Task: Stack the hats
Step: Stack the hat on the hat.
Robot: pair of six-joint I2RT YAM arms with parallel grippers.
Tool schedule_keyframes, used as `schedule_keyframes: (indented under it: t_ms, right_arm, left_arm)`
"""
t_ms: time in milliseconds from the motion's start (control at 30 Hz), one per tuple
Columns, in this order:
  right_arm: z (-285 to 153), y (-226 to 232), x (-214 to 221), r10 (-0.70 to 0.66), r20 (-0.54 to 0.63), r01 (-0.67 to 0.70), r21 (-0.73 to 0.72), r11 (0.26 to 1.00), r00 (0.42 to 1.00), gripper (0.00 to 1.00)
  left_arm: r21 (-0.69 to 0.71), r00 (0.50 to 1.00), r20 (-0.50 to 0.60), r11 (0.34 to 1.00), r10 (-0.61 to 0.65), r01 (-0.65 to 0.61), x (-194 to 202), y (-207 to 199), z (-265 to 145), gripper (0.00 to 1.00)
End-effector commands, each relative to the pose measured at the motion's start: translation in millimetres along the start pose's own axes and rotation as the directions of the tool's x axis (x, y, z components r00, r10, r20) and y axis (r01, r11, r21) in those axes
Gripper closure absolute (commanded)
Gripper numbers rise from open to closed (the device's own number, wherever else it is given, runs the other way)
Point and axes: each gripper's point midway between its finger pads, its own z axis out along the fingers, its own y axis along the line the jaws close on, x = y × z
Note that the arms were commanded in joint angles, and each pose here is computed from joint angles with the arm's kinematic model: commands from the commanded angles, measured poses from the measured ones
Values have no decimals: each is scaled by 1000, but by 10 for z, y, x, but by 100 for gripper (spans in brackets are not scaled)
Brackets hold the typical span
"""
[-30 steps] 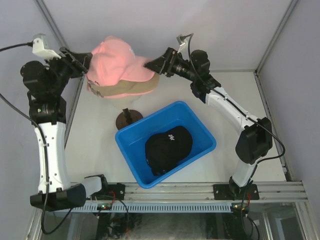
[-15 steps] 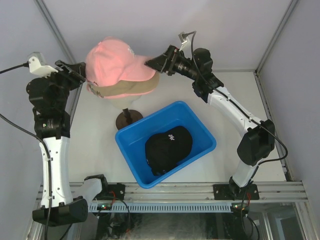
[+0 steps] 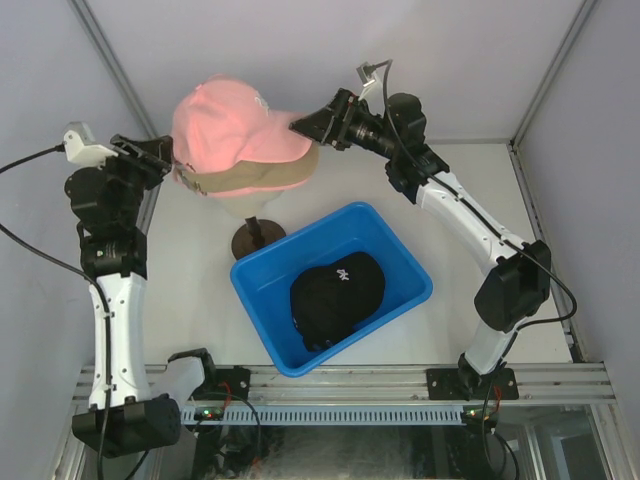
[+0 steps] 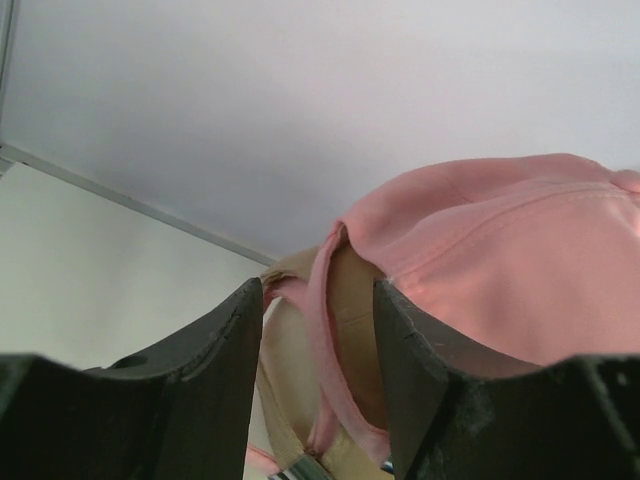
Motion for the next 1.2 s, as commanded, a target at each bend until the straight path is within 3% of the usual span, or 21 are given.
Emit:
schedule_keyframes:
  t_ms: [0, 200, 367, 667, 933, 1167]
  right_arm:
    - [-108, 461, -220, -49, 49, 53, -83, 995, 998, 28]
    - [-96, 469, -222, -49, 47, 53, -86, 995, 998, 28]
    - [-85, 475, -225, -49, 48, 53, -86, 995, 998, 28]
    - [-60, 479, -225, -46, 42, 49, -84, 995, 998, 28]
    - [-23, 430, -212, -39, 37, 42, -73, 996, 999, 28]
    - [26, 394, -153, -30, 22, 31, -67, 997, 999, 28]
  left_arm:
    - [90, 996, 49, 993, -76, 72, -122, -126, -31, 48]
    - [151, 994, 35, 984, -105, 99, -79, -173, -11, 49]
    - [210, 994, -2, 972, -111, 109, -29, -251, 20, 55]
    - [161, 992, -73, 981, -99, 110, 133, -112, 87, 66]
    - [91, 996, 6, 992, -86, 85, 37, 18, -34, 58]
    - [105, 995, -48, 990, -84, 89, 162, 40, 23, 63]
